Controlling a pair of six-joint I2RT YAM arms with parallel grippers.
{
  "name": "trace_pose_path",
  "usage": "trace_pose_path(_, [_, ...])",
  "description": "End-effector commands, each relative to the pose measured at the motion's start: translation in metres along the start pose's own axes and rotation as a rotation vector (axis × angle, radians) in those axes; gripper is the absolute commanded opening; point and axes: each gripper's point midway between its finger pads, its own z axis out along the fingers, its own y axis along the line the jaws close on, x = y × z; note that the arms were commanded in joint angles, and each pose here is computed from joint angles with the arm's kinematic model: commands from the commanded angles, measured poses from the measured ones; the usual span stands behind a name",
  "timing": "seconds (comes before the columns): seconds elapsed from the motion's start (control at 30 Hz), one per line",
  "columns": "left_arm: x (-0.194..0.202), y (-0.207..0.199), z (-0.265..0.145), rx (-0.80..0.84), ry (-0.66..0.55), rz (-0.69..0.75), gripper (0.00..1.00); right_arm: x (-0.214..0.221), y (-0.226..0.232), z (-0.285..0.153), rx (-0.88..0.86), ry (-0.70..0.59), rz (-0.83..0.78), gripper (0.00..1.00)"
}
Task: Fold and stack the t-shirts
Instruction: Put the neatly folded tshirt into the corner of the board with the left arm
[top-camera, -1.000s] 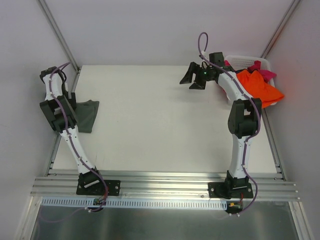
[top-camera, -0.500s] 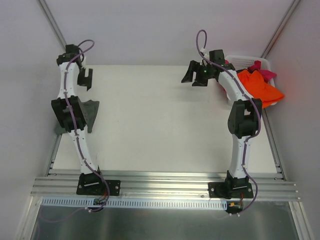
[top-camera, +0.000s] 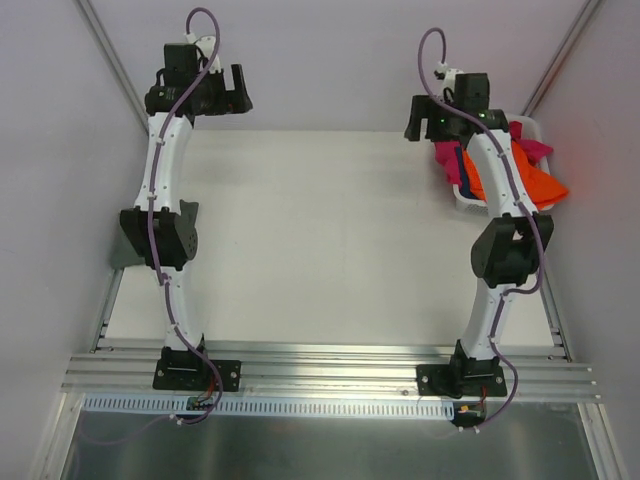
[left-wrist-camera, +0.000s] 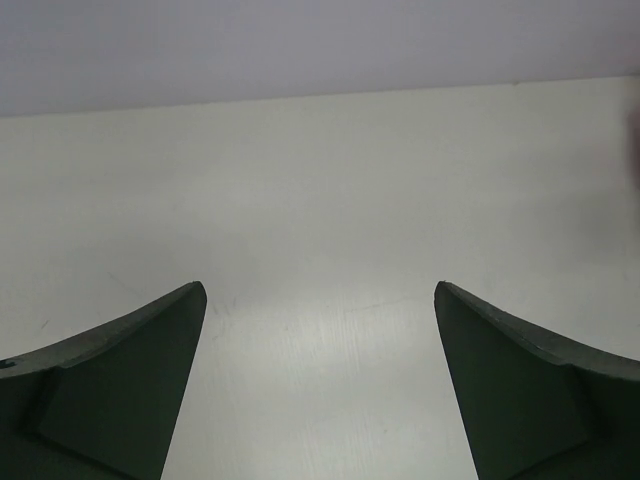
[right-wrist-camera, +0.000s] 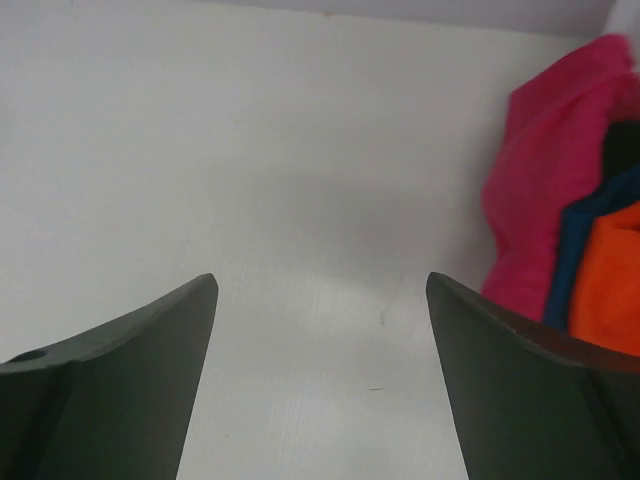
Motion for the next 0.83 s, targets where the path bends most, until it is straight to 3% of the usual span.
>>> trace_pose_path(0.0, [-0.058, -0.074, -0.019, 0.208, -0.211, 0.089, 0.99, -0.066, -0.025, -0.07, 0.115, -0.194, -0.073, 0.9])
trace_pose_path(0.1, [-0.077, -0.109, -0.027, 0.256, -0.319, 0.234, 0.99, -0.084, -0.024, -0.093, 0.12, -0.219, -0.186, 0.94])
trace_pose_path(0.13, [-0.079, -0.126, -0.029, 0.259, -0.341, 0.269, 0.99, -0.081, -0.025, -0.092, 0.115, -0.194, -0.202, 0.99])
trace_pose_path(0.2, [-0.078, -0.139, -0.03, 0.252, -0.356, 0.344, 0.99, -0.061, -0.024, -0.098, 0.107, -0.109, -0.216, 0.97])
trace_pose_path(0.4, [-0.055, -0.167, -0.034, 0.141, -0.355, 0.349, 0.99, -0.021, -0.043, -0.108, 0.287, -0.062, -0.07, 0.97])
trace_pose_path(0.53, [-0.042, -0.158, -0.034, 0.004, -0.344, 0.276, 0.99, -0.025, -0.036, -0.116, 0.344, -0.075, -0.053, 0.97])
trace_pose_path(0.6, [-0.037, -0.167, -0.036, 0.012, -0.343, 0.316, 0.99, -0.024, -0.03, -0.119, 0.335, -0.051, -0.027, 0.97])
trace_pose_path(0.7, [-0.038, -0.172, -0.046, 0.044, -0.351, 0.294, 0.99, -0.034, -0.017, -0.132, 0.317, -0.074, -0.07, 0.97])
trace_pose_path(0.8, [-0.038, -0.172, -0.052, 0.05, -0.351, 0.296, 0.99, -0.029, -0.014, -0.125, 0.416, -0.049, -0.209, 0.97])
